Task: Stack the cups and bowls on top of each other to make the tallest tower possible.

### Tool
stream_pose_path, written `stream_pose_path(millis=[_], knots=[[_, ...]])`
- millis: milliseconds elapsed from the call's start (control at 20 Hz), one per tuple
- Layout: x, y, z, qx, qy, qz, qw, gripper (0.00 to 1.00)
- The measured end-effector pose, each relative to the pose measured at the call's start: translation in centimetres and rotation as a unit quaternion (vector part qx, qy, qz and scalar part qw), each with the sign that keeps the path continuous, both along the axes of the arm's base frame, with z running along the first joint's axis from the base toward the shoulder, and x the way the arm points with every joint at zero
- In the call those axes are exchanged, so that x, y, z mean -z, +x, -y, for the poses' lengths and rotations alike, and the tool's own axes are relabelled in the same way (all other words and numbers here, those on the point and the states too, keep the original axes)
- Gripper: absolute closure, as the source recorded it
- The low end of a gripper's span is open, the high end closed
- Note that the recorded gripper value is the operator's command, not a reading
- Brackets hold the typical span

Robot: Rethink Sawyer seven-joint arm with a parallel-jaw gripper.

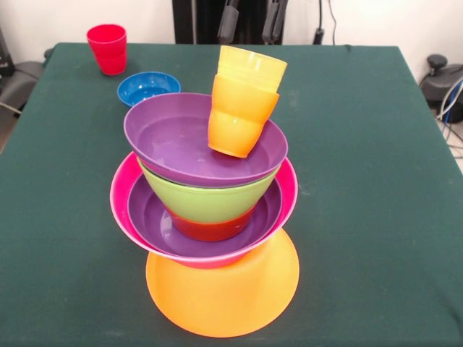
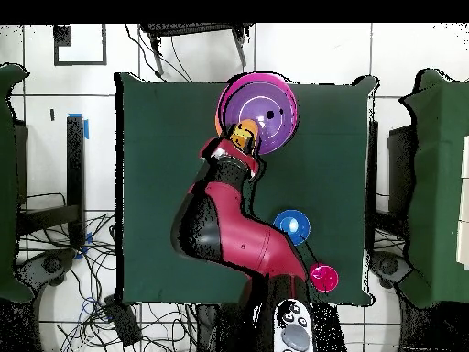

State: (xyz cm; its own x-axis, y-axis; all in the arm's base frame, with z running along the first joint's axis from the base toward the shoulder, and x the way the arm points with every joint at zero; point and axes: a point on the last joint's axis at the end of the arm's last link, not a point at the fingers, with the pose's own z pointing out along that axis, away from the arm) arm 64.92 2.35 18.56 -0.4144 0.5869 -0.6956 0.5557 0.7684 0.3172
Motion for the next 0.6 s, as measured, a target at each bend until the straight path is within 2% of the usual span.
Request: stream_pose_path(millis=[350, 600], knots=[[-0.09, 0.06, 0.06, 0.004, 0.001, 0.001, 1.0000, 0.00], [-0.92, 0.32, -0.26, 0.006, 0.004, 0.008, 0.9999, 0.00]])
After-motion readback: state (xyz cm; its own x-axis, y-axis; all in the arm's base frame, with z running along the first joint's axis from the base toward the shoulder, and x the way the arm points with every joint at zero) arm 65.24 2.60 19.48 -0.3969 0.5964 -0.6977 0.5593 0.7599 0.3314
